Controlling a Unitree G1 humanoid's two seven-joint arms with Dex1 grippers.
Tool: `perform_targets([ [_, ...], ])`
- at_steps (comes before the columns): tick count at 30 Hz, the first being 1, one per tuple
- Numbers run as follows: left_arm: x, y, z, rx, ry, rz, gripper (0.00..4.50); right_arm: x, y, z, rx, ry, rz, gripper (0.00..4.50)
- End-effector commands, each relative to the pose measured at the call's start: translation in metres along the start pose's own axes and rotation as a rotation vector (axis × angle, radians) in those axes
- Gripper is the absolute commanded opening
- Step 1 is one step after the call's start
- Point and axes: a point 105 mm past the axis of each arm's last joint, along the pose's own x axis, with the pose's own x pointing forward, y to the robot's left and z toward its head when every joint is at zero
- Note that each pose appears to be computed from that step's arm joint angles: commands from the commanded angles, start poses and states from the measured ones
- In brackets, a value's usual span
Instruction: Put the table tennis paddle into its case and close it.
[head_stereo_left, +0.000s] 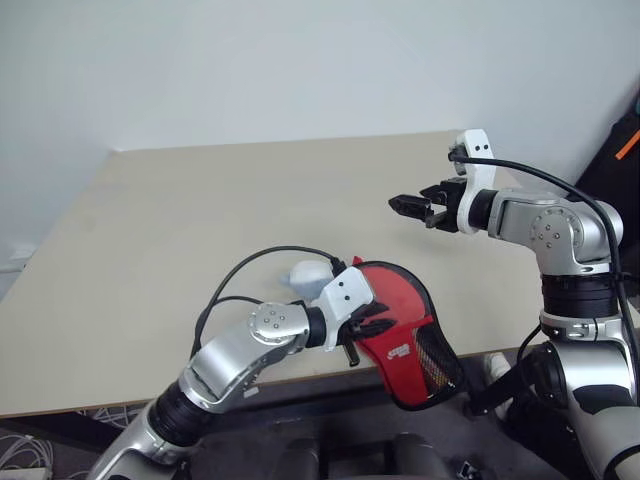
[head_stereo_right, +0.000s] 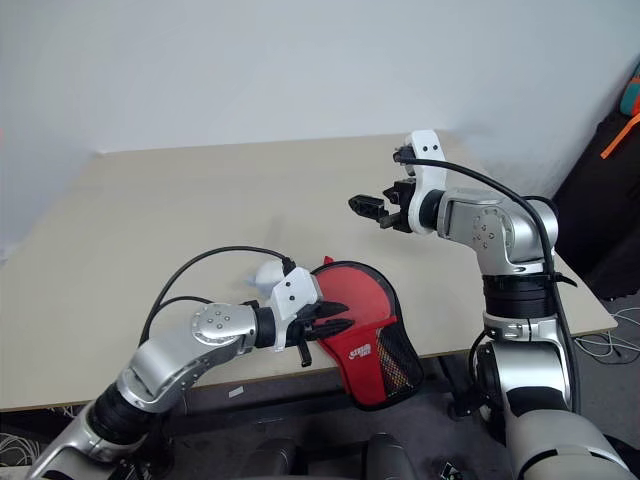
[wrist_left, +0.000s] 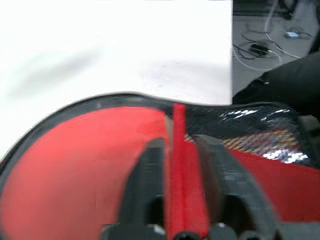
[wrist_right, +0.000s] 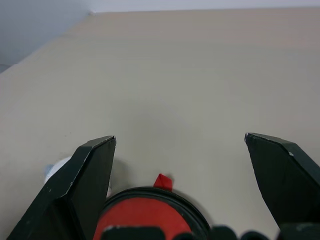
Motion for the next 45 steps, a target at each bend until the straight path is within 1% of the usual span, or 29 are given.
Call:
perform_targets([
  [1, 0.003, -0.004, -0.001, -0.002, -0.023, -0.018, 0.05, 0.002, 0.006, 0.025, -0.076, -0.061, 0.025, 4.50],
  [5, 0.007, -0.011, -0.017, 0.016, -0.009, -0.043, 0.05, 0.013, 0.011, 0.032, -0.117, -0.064, 0.065, 4.50],
  [9, 0.010, -0.015, -0.025, 0.029, -0.013, -0.055, 0.05, 0.027, 0.020, 0.035, -0.157, -0.050, 0.117, 4.50],
  [10, 0.013, -0.016, -0.028, 0.031, -0.012, -0.050, 0.05, 0.032, 0.028, 0.035, -0.177, -0.035, 0.158, 4.50],
  [12, 0.017, -0.016, -0.032, 0.038, -0.015, -0.037, 0.05, 0.043, 0.047, 0.029, -0.232, 0.009, 0.254, 4.50],
  [16, 0.022, -0.013, -0.033, 0.048, -0.046, -0.012, 0.05, 0.052, 0.076, 0.015, -0.315, 0.087, 0.424, 4.50],
  [21, 0.029, -0.011, -0.028, 0.064, -0.076, -0.003, 0.05, 0.064, 0.101, -0.001, -0.387, 0.156, 0.557, 4.50],
  [24, 0.032, -0.011, -0.018, 0.087, -0.099, -0.014, 0.05, 0.073, 0.109, -0.005, -0.405, 0.172, 0.584, 4.50],
  [27, 0.035, -0.010, -0.015, 0.094, -0.104, -0.008, 0.05, 0.080, 0.111, -0.009, -0.414, 0.181, 0.589, 4.50],
  [33, 0.039, -0.005, -0.025, 0.061, -0.085, 0.019, 0.05, 0.085, 0.115, -0.014, -0.397, 0.194, 0.603, 4.50],
  [38, 0.044, 0.001, -0.037, 0.054, -0.071, 0.069, 0.05, 0.090, 0.116, -0.023, -0.367, 0.228, 0.611, 4.50],
  [42, 0.046, 0.002, -0.046, 0.063, -0.055, 0.072, 0.05, 0.097, 0.117, -0.031, -0.365, 0.257, 0.607, 4.50],
  [45, 0.047, 0.001, -0.048, 0.063, -0.054, 0.065, 0.05, 0.102, 0.118, -0.035, -0.367, 0.270, 0.602, 4.50],
])
